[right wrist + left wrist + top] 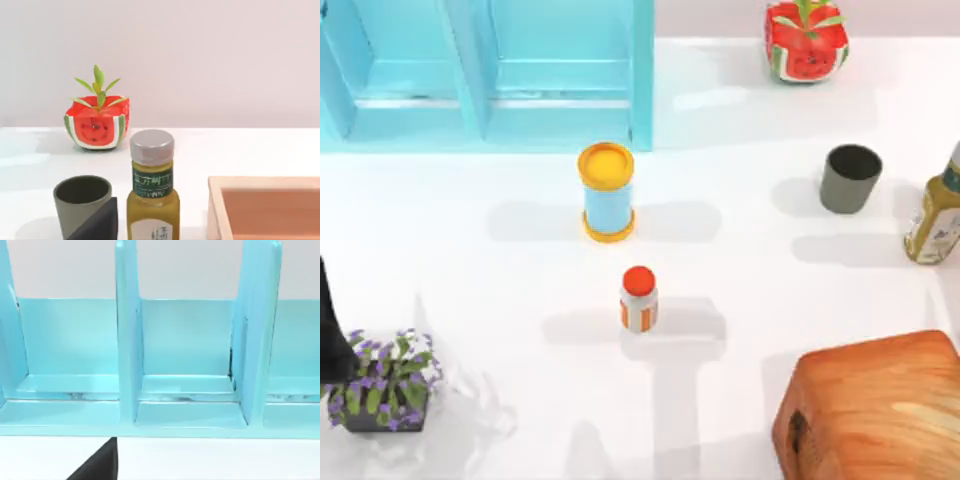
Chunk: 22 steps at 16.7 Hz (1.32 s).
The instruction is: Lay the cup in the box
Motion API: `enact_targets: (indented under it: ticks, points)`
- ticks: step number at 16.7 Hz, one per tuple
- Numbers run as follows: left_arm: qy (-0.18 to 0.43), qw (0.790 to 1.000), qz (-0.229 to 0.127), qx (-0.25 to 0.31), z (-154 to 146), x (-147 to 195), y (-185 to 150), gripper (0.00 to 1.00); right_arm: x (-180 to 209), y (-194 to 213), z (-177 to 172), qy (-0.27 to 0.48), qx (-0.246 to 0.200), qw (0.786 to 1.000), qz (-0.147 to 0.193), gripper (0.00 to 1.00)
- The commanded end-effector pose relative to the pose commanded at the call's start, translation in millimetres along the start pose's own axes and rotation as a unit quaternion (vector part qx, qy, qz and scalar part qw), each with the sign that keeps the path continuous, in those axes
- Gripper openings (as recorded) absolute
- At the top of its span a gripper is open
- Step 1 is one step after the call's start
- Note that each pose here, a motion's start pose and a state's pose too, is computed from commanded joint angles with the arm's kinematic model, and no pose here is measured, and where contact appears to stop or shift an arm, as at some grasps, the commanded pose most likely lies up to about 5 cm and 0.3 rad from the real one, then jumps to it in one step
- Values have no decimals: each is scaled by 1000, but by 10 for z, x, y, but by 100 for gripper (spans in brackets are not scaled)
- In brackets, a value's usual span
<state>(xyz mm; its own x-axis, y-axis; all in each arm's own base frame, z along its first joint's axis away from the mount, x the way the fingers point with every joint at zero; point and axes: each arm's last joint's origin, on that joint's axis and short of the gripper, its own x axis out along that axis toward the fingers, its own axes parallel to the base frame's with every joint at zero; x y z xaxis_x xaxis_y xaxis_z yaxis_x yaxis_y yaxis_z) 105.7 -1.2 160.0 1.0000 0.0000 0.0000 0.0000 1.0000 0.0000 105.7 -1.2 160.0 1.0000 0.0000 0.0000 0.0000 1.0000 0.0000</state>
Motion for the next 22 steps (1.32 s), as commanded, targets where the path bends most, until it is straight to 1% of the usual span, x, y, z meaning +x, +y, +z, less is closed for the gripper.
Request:
enact_targets:
  ticks: [2,4,6,8,11,14,15,17,20,22]
  points:
    - [0,1000,0,0,0,0,0,100,0,0,0,0,0,1000,0,100]
    - [0,1000,0,0,0,0,0,100,2,17,34,12,0,1000,12,100]
    - [0,1000,0,0,0,0,0,100,13,42,134,46,0,998,30,100]
    - [0,1000,0,0,0,0,0,100,45,54,297,96,2,995,37,100]
    - [0,1000,0,0,0,0,0,100,200,34,698,180,9,984,16,100]
    - [0,1000,0,0,0,0,0,100,589,9,1235,255,15,967,-10,100]
    - [0,1000,0,0,0,0,0,100,767,17,1401,278,16,960,-11,100]
    - [0,1000,0,0,0,0,0,100,1149,74,1645,320,16,947,1,100]
    - [0,1000,0,0,0,0,0,100,1637,212,1790,381,20,924,27,100]
    - [0,1000,0,0,0,0,0,100,1874,269,1783,423,30,905,26,100]
